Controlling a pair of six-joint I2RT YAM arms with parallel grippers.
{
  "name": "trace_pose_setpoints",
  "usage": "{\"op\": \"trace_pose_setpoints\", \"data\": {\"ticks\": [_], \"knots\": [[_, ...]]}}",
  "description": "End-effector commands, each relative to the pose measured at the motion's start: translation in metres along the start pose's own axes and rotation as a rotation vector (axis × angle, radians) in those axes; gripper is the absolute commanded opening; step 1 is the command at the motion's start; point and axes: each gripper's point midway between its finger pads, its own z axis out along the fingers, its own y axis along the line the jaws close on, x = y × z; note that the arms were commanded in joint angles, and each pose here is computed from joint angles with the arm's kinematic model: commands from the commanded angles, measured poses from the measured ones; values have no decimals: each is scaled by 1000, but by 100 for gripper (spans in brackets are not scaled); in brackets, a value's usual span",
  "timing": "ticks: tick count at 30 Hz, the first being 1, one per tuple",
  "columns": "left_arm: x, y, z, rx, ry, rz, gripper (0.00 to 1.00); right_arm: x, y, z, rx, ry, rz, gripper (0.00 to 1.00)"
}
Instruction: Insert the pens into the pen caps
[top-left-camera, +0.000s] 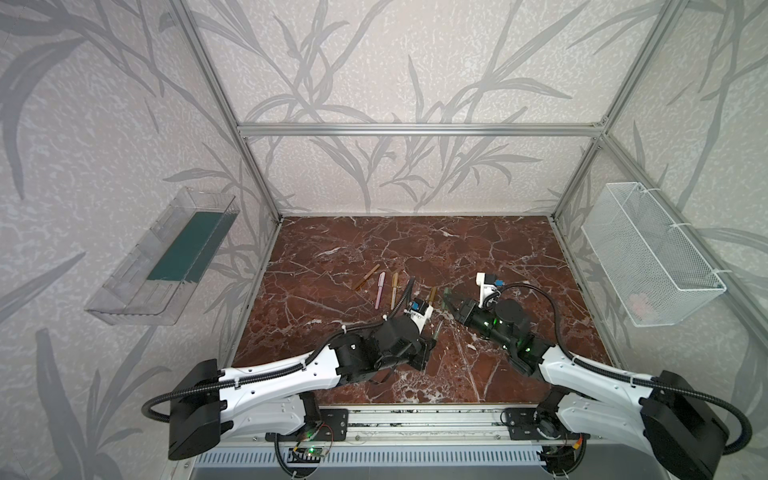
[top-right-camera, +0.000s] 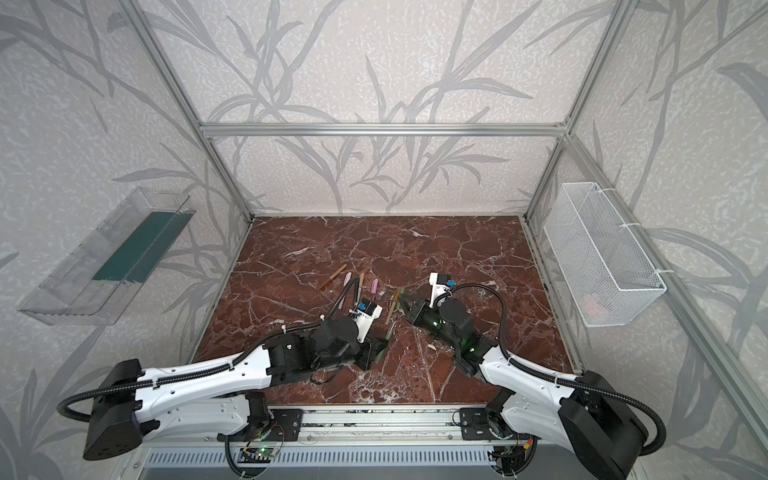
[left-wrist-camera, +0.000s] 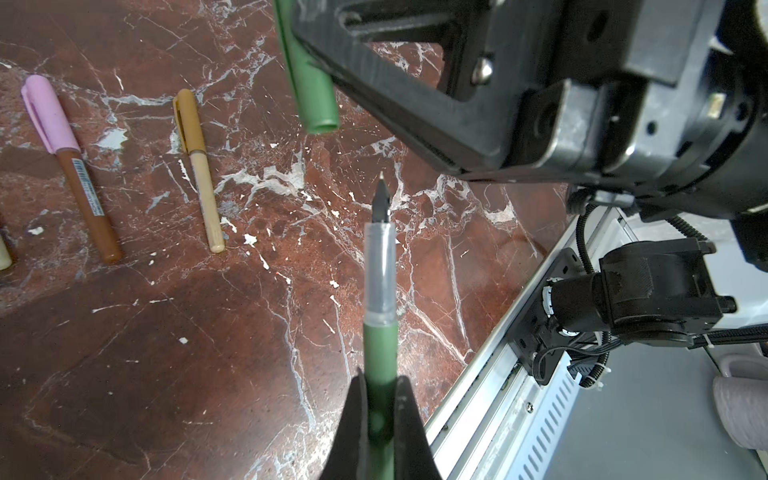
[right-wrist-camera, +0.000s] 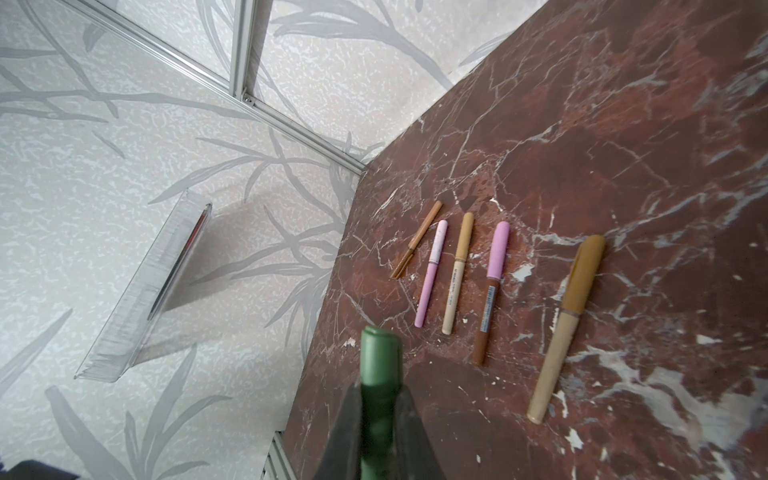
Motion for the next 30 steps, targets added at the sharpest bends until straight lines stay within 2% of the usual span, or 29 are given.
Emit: {"op": "trace_pose_setpoints", "data": {"ticks": [1,11,26,30], "knots": [[-6,2,0,-7,-23,14,0,-14,38,3,-132,-52,6,0],[-15,22,-3,-95,-69,-29,0,-9,32,-3,-92,-44,2,0],[-21,21,-6,-77,-87,-47,0,7,22,6,-65,-2,23,0],[-23,24,-6,-87,-94,-55,0,7,29,8,-94,-6,27,0]]}}
